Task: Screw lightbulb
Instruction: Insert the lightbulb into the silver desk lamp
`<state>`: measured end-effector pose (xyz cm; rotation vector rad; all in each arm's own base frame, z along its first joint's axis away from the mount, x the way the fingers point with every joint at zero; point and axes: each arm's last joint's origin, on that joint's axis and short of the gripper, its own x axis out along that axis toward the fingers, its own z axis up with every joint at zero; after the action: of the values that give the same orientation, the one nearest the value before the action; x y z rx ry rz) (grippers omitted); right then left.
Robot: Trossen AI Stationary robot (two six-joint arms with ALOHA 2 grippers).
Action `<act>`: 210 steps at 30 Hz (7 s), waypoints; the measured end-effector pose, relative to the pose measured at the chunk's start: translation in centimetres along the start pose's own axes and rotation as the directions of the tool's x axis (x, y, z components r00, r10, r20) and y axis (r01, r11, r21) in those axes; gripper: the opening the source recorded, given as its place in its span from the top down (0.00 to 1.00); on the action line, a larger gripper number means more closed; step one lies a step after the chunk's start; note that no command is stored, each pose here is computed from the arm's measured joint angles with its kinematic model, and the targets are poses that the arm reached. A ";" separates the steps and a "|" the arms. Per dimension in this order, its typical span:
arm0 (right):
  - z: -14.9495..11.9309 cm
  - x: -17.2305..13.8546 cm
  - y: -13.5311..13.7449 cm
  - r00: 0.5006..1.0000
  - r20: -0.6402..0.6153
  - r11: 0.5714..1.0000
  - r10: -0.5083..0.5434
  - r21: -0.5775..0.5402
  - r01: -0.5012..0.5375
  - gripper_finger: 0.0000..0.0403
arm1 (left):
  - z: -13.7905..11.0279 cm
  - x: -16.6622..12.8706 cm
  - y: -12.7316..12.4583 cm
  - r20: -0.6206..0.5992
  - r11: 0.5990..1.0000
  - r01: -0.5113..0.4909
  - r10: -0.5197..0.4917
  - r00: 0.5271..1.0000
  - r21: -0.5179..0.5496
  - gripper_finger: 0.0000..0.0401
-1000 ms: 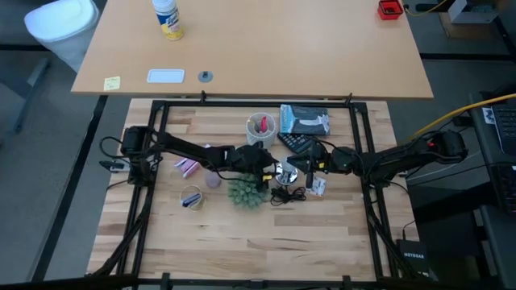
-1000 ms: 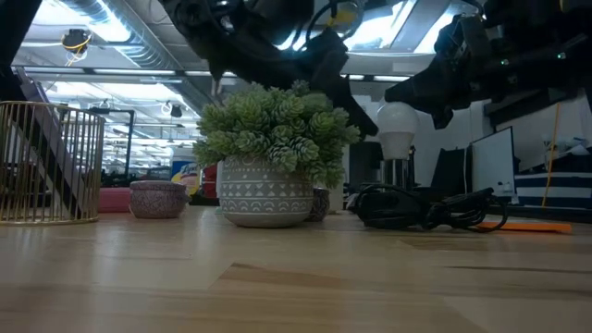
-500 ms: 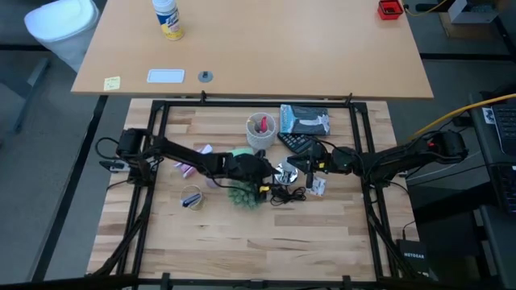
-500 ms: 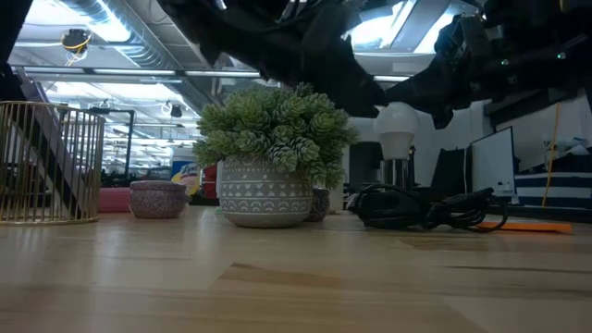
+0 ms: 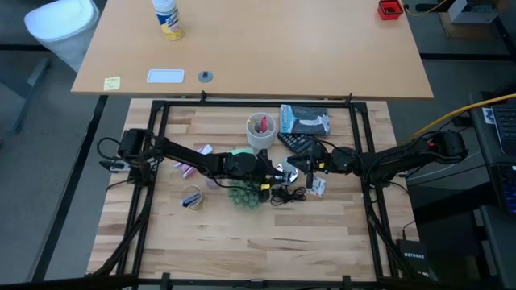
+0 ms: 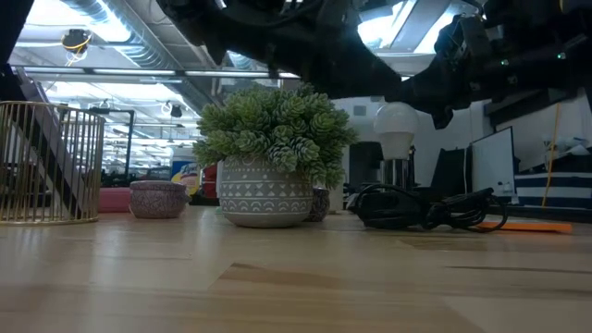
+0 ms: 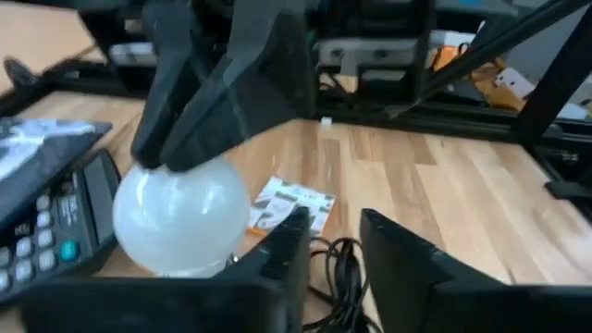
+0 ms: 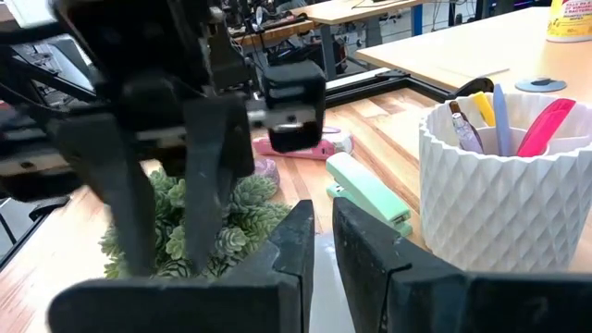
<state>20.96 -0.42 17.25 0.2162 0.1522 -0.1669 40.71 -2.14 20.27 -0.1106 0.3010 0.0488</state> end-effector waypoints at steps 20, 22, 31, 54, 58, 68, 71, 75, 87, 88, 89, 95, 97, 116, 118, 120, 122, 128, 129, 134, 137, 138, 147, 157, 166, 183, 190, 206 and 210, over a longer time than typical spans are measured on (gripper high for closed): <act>0.0 0.0 0.1 0.999 -0.007 0.999 0.032 0.028 -0.031 0.88 | -1.1 0.9 1.8 -0.015 0.988 -0.144 0.143 0.990 -0.059 1.00; 0.0 0.0 0.1 0.999 -0.010 0.999 0.044 0.033 -0.043 0.88 | -1.1 0.9 1.8 -0.016 0.986 -0.155 0.154 0.988 -0.058 1.00; 0.0 0.0 0.2 0.998 -0.015 0.996 0.068 0.059 -0.067 0.88 | -1.2 0.9 1.9 -0.019 0.980 -0.191 0.190 0.982 -0.052 1.00; -0.1 0.0 0.4 0.991 -0.032 0.989 0.128 0.085 -0.125 0.88 | -1.2 0.8 2.7 -0.010 0.933 -0.351 0.352 0.936 -0.072 1.00; -0.1 0.0 0.4 0.993 -0.022 0.990 0.117 0.083 -0.115 0.88 | -1.2 0.7 2.7 -0.007 0.929 -0.365 0.365 0.931 -0.067 1.00; 0.6 -0.2 0.4 0.992 0.046 0.991 0.121 0.058 -0.124 0.88 | -1.2 0.7 2.7 -0.005 0.924 -0.377 0.377 0.926 -0.066 1.00; 1.0 -0.5 0.5 0.990 0.068 0.990 0.126 0.054 -0.130 0.88 | -1.2 0.7 2.7 -0.005 0.924 -0.377 0.377 0.926 -0.066 1.00; 1.6 -0.9 0.5 0.989 0.098 0.993 0.112 0.035 -0.116 0.88 | -1.0 0.5 2.8 -0.004 0.910 -0.413 0.413 0.911 -0.038 1.00; 0.7 -1.7 -0.5 0.991 -0.025 0.991 -0.131 0.024 0.132 0.88 | 2.2 -2.7 2.0 -0.017 0.910 -0.415 0.415 0.910 0.020 1.00; 0.6 -1.7 -0.5 0.991 -0.033 0.991 -0.133 0.029 0.134 0.88 | 2.0 -2.7 1.7 -0.034 0.923 -0.384 0.384 0.923 0.015 1.00; 0.6 -1.7 -0.5 0.990 -0.038 0.990 -0.135 0.035 0.136 0.88 | 1.7 -2.6 1.5 -0.052 0.935 -0.353 0.354 0.934 0.016 1.00; 0.5 -1.7 -0.5 0.990 -0.042 0.990 -0.136 0.035 0.138 0.88 | -0.2 -1.6 0.6 -0.129 0.963 -0.267 0.271 0.954 0.042 1.00; 0.5 -1.7 -0.5 0.990 -0.043 0.990 -0.136 0.035 0.138 0.88 | -0.4 -1.4 0.5 -0.133 0.972 -0.234 0.237 0.962 0.039 1.00; 0.3 -1.7 -0.6 0.988 -0.067 0.989 -0.142 0.028 0.144 0.88 | 0.3 -0.9 0.7 -0.064 0.994 -0.095 0.098 0.993 0.046 1.00; 0.3 -1.7 -0.6 0.988 -0.068 0.989 -0.142 0.027 0.144 0.88 | 0.3 -0.9 0.6 -0.068 0.996 -0.082 0.085 0.994 0.046 1.00; 0.3 -1.7 -0.6 0.988 -0.067 0.989 -0.142 0.028 0.144 0.88 | 0.1 -0.8 0.6 -0.070 0.996 -0.078 0.081 0.994 0.046 1.00; 0.3 -1.7 -0.6 0.988 -0.067 0.989 -0.142 0.028 0.144 0.88 | 0.0 -0.7 0.6 -0.076 0.996 -0.079 0.083 0.994 0.047 1.00; 0.3 -1.7 -0.6 0.986 -0.068 0.988 -0.150 0.026 0.152 0.88 | -0.9 0.0 0.9 -0.089 0.995 -0.086 0.090 0.992 0.048 1.00; 0.2 -1.7 -0.6 0.986 -0.072 0.988 -0.151 0.025 0.153 0.88 | -1.2 0.2 0.9 -0.093 0.995 -0.087 0.091 0.992 0.048 1.00; 0.1 -1.7 -0.6 0.985 -0.079 0.988 -0.152 0.023 0.154 0.88 | -1.6 0.8 1.7 -0.073 0.994 -0.104 0.106 0.992 0.033 1.00; 0.1 -1.7 -0.6 0.986 -0.087 0.989 -0.144 0.022 0.147 0.88 | -1.5 0.8 1.9 -0.074 0.993 -0.112 0.114 0.991 0.031 1.00; 0.1 -1.7 -0.6 0.987 -0.088 0.990 -0.136 0.023 0.138 0.88 | -1.5 0.8 2.0 -0.074 0.993 -0.117 0.119 0.990 0.031 1.00; 0.1 -1.7 -0.4 0.991 -0.101 0.996 -0.083 0.028 0.087 0.88 | -1.7 0.8 2.1 -0.090 0.990 -0.137 0.140 0.986 0.036 1.00; 0.0 -1.7 -0.4 0.991 -0.119 0.997 -0.062 0.036 0.066 0.88 | -1.8 0.7 2.2 -0.093 0.984 -0.173 0.176 0.980 0.041 1.00; -0.2 -1.8 -0.3 0.989 -0.142 0.999 -0.027 0.039 0.032 0.88 | -1.8 0.7 2.3 -0.095 0.973 -0.225 0.229 0.969 0.049 1.00; -0.5 -2.4 0.0 0.971 -0.218 0.993 0.100 0.086 -0.083 0.88 | -1.8 0.6 3.0 -0.090 0.948 -0.314 0.318 0.944 0.057 1.00; -0.4 -2.4 0.0 0.973 -0.209 0.993 0.094 0.085 -0.078 0.88 | -1.7 0.4 3.1 -0.088 0.929 -0.362 0.368 0.925 0.079 1.00; 2.2 -4.9 -0.6 0.991 -0.010 0.991 -0.131 0.032 0.131 0.88 | 0.9 -1.7 1.1 -0.062 0.965 -0.247 0.252 0.966 0.087 1.00; 1.9 -4.6 -0.8 0.982 -0.024 0.983 -0.186 0.005 0.186 0.88 | 0.6 -1.2 0.3 -0.057 0.989 -0.138 0.141 0.988 0.055 1.00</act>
<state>16.61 -0.93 19.67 0.2114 0.1952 -0.3508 39.71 -1.84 21.13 -0.0403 0.3701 0.1768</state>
